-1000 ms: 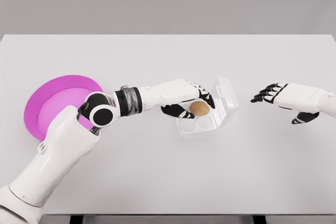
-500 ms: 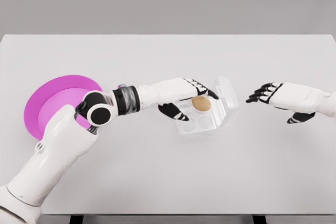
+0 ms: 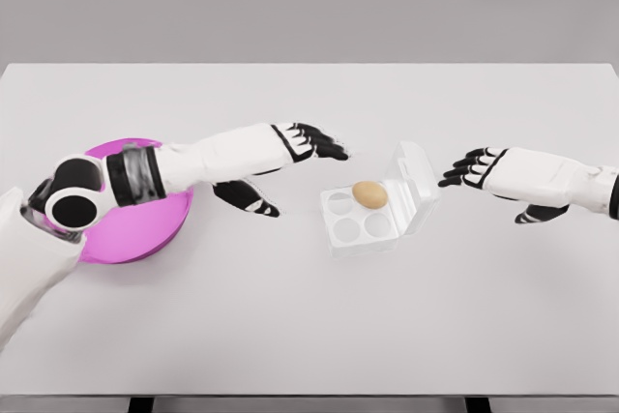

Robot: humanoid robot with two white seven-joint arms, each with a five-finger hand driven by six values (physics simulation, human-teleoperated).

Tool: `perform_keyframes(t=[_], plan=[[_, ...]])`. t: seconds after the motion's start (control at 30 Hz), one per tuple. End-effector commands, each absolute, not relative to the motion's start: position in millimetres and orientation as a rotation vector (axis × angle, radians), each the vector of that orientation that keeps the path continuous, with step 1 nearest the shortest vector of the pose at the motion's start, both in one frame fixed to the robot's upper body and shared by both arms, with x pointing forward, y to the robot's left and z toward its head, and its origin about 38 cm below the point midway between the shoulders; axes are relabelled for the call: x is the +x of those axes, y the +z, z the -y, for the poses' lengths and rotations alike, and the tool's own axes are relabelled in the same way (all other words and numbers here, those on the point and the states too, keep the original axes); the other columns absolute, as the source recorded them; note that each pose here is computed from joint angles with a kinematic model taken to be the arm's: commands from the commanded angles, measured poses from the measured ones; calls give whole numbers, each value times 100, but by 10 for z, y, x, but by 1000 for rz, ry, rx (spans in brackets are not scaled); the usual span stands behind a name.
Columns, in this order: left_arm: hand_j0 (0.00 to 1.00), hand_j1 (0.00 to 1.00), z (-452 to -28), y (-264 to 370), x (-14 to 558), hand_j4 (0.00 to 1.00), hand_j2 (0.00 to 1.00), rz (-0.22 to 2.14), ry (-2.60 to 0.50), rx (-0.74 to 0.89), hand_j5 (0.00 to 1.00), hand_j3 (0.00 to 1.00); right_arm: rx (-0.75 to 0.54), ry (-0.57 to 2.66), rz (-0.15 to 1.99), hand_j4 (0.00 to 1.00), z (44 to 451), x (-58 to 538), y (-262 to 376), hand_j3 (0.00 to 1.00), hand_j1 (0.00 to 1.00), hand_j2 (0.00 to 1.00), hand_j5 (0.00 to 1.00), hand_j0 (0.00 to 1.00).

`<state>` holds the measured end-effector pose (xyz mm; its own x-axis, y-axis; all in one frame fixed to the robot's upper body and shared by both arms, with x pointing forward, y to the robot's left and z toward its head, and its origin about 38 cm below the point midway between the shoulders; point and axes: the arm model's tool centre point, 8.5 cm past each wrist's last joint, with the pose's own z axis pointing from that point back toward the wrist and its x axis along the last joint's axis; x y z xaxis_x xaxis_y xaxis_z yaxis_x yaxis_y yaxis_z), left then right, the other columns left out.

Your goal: Pack egg into the box and close the box lid

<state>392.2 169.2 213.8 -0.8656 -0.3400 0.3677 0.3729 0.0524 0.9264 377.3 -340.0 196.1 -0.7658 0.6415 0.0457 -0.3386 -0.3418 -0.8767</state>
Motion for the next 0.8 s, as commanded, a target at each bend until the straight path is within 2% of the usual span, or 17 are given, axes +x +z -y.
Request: perform_keyframes(t=[0.0,0.1,0.23,0.63,0.77], plan=[[100,100,-2087,2388,3870,100,100,1916,-1889,5,100,100,-400,2116,1311,100,3382,3768,1991,100,100,100,100,100],[100,100,-2547,2537,3884,100,100,1902,-1814,103,100,100,-385,2153,1353,100,3228,3687,2042,100,100,100,100,100],[100,100,-2886,2620,3875,100,100,1885,-1751,178,100,100,-376,2176,1378,100,3133,3646,2076,100,100,100,100,100],[100,100,-3085,2560,3841,100,100,1810,-1762,193,100,100,-282,2184,1469,100,2789,3583,1971,100,100,100,100,100],[100,100,-3105,2562,3840,100,100,1806,-1763,205,100,100,-362,2136,1486,100,2972,3661,2172,100,100,100,100,100]])
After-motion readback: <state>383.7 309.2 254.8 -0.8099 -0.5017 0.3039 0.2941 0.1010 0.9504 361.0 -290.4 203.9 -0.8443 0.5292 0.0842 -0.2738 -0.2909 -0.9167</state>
